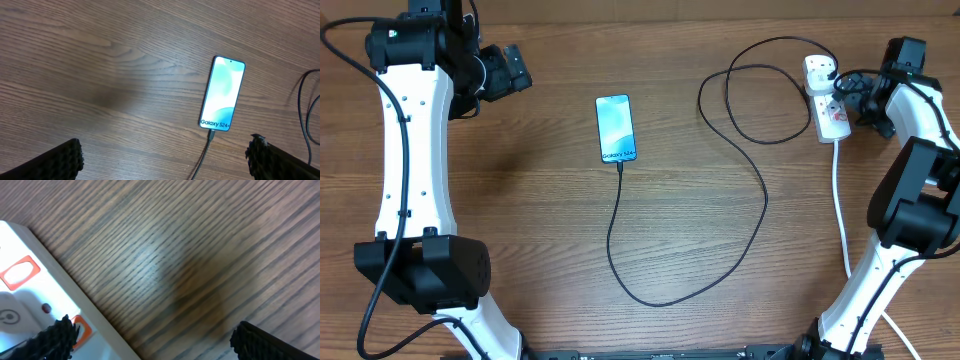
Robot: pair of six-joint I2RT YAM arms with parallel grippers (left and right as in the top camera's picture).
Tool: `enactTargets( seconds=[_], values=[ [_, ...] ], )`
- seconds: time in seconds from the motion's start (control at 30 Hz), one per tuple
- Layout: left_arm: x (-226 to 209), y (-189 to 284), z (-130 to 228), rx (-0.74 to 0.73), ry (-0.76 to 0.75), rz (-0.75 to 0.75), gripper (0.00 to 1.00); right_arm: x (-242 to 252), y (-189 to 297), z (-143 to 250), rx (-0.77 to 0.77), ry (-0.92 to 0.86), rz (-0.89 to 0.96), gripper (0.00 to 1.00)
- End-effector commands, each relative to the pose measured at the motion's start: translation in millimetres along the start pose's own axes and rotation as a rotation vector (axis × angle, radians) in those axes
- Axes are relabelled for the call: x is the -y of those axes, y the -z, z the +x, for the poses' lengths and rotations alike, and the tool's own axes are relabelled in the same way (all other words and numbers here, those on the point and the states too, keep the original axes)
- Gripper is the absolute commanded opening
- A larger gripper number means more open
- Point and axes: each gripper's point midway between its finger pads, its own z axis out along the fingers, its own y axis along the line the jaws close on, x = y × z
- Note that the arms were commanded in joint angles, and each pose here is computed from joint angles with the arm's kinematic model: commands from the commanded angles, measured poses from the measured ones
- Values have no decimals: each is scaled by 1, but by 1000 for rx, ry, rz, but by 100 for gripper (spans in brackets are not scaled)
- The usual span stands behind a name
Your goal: Plug charger to phone and switch on socket
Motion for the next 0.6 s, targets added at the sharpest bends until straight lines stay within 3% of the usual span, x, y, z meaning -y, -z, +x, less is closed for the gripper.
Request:
enactTargets(
  seconds=[0.0, 0.57],
  values=[
    [0, -6, 1, -10, 0, -15, 100, -6, -8, 6, -19, -30, -21, 100],
    [0, -6, 1, -10, 0, -15, 100, -10, -9, 16, -64, -23, -51, 100]
  ],
)
